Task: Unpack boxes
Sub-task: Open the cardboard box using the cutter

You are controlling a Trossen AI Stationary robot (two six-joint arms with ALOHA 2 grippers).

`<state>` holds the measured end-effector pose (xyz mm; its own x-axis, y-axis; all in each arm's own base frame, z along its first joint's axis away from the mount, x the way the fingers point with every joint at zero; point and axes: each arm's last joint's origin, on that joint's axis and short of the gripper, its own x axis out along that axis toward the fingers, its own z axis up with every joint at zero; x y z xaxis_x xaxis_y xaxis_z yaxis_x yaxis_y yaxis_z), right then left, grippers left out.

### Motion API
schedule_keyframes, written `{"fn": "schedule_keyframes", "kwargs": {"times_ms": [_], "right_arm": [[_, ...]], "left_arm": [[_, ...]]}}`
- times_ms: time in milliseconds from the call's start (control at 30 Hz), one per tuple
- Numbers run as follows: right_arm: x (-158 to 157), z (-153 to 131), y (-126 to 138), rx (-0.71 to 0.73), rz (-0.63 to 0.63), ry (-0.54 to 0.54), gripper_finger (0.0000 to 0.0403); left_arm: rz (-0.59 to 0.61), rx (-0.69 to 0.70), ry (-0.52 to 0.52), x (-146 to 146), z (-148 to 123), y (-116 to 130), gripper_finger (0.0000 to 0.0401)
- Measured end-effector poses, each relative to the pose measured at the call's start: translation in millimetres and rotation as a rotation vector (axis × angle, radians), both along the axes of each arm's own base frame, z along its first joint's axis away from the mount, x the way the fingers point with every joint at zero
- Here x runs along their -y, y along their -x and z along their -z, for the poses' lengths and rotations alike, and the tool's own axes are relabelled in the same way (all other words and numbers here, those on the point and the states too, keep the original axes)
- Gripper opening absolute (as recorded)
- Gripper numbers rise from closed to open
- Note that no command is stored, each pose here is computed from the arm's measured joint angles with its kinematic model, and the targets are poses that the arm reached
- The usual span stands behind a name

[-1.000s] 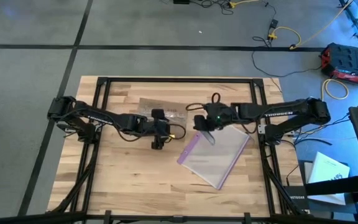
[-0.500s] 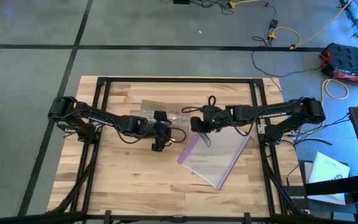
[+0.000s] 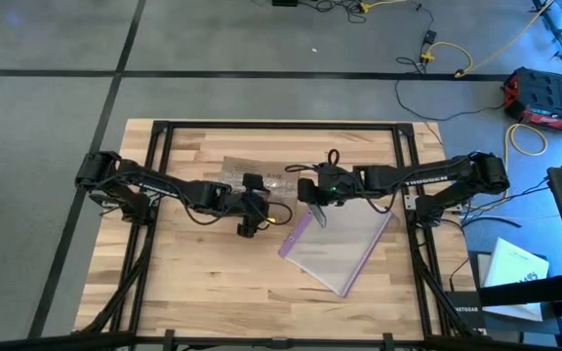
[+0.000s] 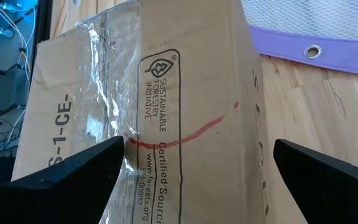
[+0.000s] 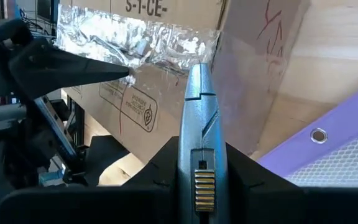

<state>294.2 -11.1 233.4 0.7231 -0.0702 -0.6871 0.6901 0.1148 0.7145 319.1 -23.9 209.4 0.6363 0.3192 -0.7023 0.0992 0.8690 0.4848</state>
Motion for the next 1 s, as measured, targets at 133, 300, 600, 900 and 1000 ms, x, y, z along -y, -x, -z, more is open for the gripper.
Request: {"fn": "schedule_keyframes", "kwargs": {"times_ms": [133, 300, 600, 900, 1000], "right_arm": [[3.3, 0.5, 0.0, -0.003, 0.024, 0.014, 0.0051], [6.5, 0.6, 0.2, -0.004, 0.023, 0.006, 0.0051], [7.5, 2.8, 1.2, -0.026, 0.022, -0.006, 0.0051], [12.9, 2.5, 1.3, -0.021, 0.024, -0.016, 0.0051], [12.4, 2.5, 1.2, -0.021, 0.005, -0.021, 0.0051]], "left_arm": [[-0.001, 0.001, -0.001, -0.1, -0.1, -0.1, 0.0400], [0.001, 0.000, -0.003, -0.3, -0.1, -0.1, 0.0400], [-0.001, 0.003, -0.002, -0.3, -0.3, -0.3, 0.0400], [-0.007, 0.008, 0.001, -0.4, -0.5, -0.5, 0.0400], [-0.009, 0.009, 0.003, -0.4, -0.5, -0.5, 0.0400]]}}
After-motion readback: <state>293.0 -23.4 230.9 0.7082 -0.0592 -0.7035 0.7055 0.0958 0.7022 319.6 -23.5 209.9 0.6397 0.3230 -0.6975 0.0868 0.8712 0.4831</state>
